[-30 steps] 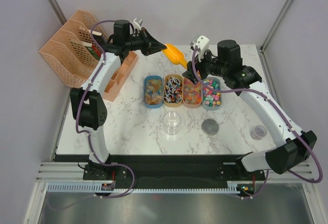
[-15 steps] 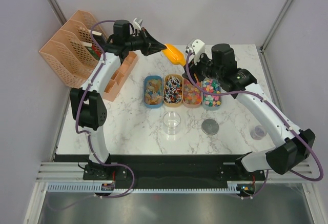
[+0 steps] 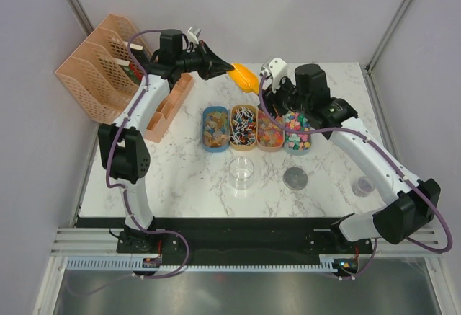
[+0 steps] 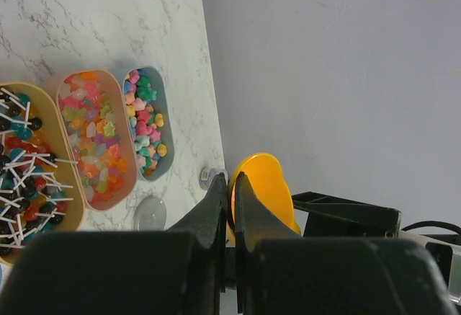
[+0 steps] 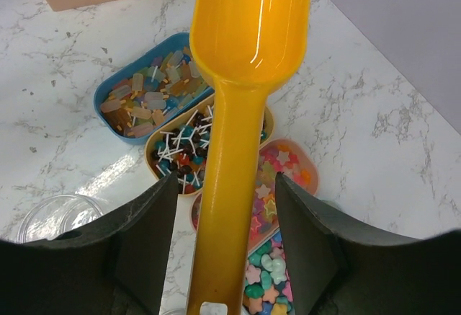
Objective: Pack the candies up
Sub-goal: Pick up the spatula from the center of the board.
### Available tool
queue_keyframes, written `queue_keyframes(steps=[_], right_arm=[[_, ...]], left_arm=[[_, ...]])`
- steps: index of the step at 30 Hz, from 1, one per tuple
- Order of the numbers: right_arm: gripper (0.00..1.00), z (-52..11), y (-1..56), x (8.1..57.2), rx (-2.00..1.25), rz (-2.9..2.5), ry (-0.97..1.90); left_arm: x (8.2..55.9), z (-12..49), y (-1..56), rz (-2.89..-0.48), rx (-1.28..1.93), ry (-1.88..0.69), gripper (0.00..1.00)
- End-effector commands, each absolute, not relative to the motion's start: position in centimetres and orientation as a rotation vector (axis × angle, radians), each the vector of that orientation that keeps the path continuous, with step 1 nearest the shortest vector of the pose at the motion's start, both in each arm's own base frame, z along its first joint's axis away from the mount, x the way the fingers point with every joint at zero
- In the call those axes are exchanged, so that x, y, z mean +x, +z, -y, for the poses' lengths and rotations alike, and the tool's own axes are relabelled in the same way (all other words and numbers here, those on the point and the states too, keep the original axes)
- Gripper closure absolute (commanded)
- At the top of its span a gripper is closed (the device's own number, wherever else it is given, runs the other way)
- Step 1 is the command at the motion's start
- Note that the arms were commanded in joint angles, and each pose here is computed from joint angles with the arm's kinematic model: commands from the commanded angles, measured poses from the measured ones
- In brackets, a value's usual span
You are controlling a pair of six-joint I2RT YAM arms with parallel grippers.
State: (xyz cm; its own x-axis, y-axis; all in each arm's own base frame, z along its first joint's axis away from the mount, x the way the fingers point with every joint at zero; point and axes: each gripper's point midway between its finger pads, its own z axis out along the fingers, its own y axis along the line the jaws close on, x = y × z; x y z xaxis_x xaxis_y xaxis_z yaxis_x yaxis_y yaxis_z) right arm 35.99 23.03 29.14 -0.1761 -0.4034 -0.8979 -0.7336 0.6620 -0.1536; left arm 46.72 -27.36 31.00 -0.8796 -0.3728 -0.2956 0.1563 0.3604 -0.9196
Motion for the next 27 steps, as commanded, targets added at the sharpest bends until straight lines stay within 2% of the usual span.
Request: queue_keyframes(steps=[1, 23, 27], right_arm=[[0.36, -23.6, 30.5, 36.9, -0.883, -1.756, 0.383], [0.53, -23.9, 29.3, 37.2, -0.893, -1.781, 0.391], [0.63, -24.0, 29.1, 37.2, -0.897, -1.786, 0.389]], left_arm=[[44.8, 27.2, 34.6, -2.108, -0.125, -1.589, 0.98], [44.3, 27.1, 33.8, -2.13, -0.132, -1.582, 0.98], [44.3, 27.1, 33.8, -2.129, -0.123, -1.581, 0.98]])
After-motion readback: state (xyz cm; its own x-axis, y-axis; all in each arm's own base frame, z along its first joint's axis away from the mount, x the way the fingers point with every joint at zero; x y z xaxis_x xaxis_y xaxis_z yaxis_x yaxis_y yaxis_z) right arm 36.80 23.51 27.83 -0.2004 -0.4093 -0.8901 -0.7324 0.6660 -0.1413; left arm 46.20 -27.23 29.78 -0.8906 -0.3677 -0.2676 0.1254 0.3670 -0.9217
